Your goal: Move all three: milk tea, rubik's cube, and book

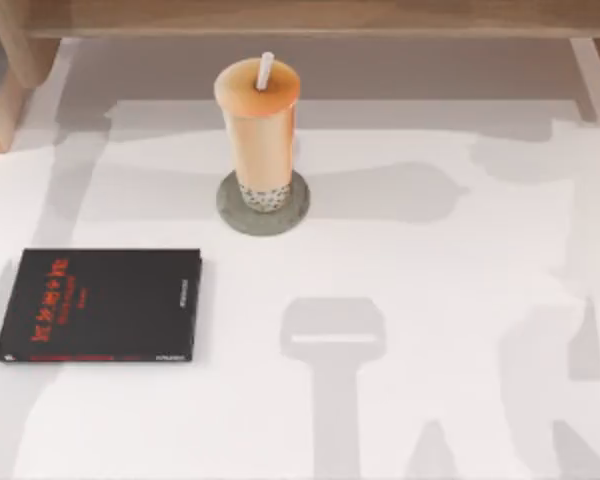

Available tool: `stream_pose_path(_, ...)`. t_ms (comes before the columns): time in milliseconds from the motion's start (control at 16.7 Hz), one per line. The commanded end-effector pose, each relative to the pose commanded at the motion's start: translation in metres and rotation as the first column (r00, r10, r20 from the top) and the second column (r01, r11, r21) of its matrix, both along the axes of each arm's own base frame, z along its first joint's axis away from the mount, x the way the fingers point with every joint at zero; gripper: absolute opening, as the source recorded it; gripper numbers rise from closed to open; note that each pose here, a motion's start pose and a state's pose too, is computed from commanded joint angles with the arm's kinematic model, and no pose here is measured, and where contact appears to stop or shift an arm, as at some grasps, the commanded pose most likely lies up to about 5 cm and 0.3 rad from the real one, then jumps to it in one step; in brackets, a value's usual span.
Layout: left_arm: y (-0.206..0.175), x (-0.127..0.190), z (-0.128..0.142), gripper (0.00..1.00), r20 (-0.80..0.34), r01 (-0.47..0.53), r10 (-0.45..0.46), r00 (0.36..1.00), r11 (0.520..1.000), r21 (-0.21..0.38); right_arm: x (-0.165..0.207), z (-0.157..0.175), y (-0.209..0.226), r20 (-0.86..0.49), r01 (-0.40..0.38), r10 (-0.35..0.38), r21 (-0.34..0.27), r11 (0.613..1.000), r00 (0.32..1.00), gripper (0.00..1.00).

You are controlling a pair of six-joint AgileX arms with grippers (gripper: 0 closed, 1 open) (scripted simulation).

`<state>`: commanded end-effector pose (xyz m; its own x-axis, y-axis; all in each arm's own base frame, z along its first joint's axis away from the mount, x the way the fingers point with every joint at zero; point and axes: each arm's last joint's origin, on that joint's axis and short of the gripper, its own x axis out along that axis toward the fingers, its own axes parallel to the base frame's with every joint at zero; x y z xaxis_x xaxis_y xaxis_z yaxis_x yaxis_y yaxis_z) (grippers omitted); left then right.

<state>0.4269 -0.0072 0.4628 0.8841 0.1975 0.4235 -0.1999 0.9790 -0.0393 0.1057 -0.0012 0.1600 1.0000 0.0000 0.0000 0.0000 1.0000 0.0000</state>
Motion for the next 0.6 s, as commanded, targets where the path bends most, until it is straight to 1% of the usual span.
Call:
stream_pose_path(60,0.026,0.0,-0.002,1.0,0.038,-0.023,0.022,0.999,0.999,0.025,0.0,0.0,0.0,0.0,0.0,0.0,0.0,1.0,1.0,1.0)
stream_pose_path(120,0.05,0.001,-0.01,1.0,0.051,-0.028,0.025,0.998,0.998,0.054,0.0,0.0,0.0,0.0,0.0,0.0,0.0,1.0,1.0,1.0)
stream_pose_path(180,0.071,0.005,-0.025,1.0,0.033,-0.016,0.013,0.999,0.996,0.083,0.0,0.0,0.0,0.0,0.0,0.0,0.0,1.0,1.0,1.0)
stream_pose_path(240,0.093,0.009,-0.047,1.0,-0.009,0.011,-0.01,1.0,0.994,0.107,0.0,0.0,0.0,0.0,0.0,0.0,0.0,1.0,1.0,1.0)
stream_pose_path(300,0.112,0.012,-0.073,1.0,-0.072,0.05,-0.041,0.997,0.992,0.117,0.0,0.0,0.0,0.0,0.0,0.0,0.0,1.0,1.0,1.0)
stream_pose_path(360,0.128,0.014,-0.1,1.0,-0.144,0.091,-0.075,0.987,0.99,0.108,0.0,0.0,0.0,0.0,0.0,0.0,0.0,1.0,1.0,1.0)
stream_pose_path(420,0.141,0.014,-0.127,1.0,-0.214,0.13,-0.109,0.971,0.988,0.085,0.0,0.0,0.0,0.0,0.0,0.0,0.0,1.0,1.0,1.0)
stream_pose_path(540,0.161,0.013,-0.175,1.0,-0.333,0.185,-0.17,0.927,0.983,0.011,0.0,0.0,0.0,0.0,0.0,0.0,0.0,1.0,1.0,1.0)
stream_pose_path(600,0.166,0.012,-0.194,1.0,-0.377,0.2,-0.196,0.905,0.979,-0.027,0.0,0.0,0.0,0.0,0.0,0.0,0.0,1.0,1.0,1.0)
